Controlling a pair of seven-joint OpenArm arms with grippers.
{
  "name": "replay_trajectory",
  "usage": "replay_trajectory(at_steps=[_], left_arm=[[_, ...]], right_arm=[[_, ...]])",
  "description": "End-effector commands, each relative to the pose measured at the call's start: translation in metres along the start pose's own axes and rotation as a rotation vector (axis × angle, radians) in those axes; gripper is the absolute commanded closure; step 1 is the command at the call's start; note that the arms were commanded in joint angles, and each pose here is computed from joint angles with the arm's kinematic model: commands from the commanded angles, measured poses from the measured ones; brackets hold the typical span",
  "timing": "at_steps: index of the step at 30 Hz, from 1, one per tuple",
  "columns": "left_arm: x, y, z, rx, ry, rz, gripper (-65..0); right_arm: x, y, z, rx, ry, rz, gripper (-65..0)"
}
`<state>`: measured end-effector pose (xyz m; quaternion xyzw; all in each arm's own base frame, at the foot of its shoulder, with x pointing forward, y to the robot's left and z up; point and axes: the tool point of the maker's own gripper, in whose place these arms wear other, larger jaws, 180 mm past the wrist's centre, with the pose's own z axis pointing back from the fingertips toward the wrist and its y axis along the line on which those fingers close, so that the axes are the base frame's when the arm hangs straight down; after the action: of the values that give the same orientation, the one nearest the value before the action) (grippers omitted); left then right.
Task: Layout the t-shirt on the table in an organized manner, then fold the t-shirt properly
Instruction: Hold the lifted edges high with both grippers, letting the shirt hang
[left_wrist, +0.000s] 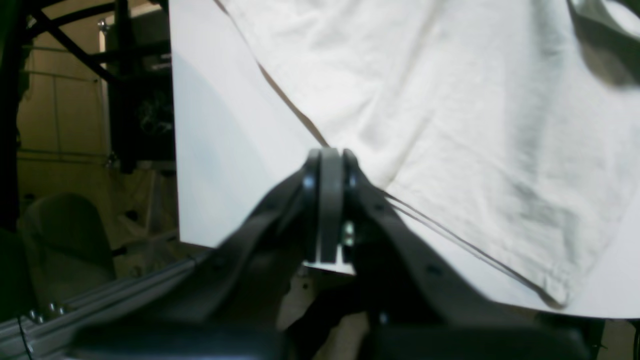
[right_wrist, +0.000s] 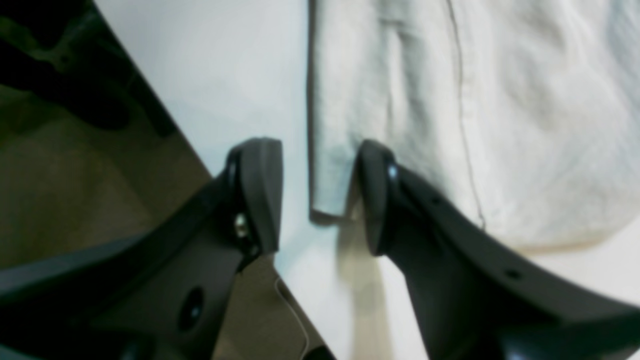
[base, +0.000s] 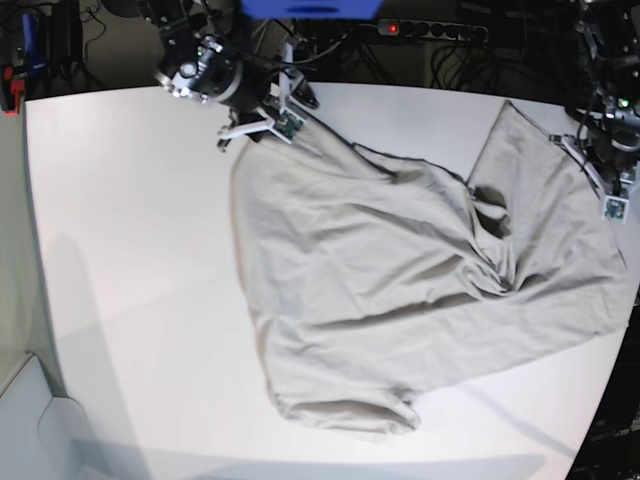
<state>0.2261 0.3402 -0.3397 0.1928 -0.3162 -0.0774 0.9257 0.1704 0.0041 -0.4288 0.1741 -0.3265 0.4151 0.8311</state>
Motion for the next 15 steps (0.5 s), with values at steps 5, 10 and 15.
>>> replay_trajectory(at_steps=[5,10,15], left_arm=[[0.012,0.009,0.004,0.026,-0.039,-0.009,-0.1],[0.012,0.009,0.004,0.026,-0.039,-0.009,-0.1],[0.012,0.009,0.004,0.026,-0.039,-0.009,-0.1]], right_arm=[[0.007,-0.008,-0.002,-0.017,-0.015,0.002,-25.6],[-0.006,-0.008,-0.01,0.001,0.02,-0.012,-15.6],[-0.007,-0.008,-0.01,0.002,0.022,-0.012,0.0]])
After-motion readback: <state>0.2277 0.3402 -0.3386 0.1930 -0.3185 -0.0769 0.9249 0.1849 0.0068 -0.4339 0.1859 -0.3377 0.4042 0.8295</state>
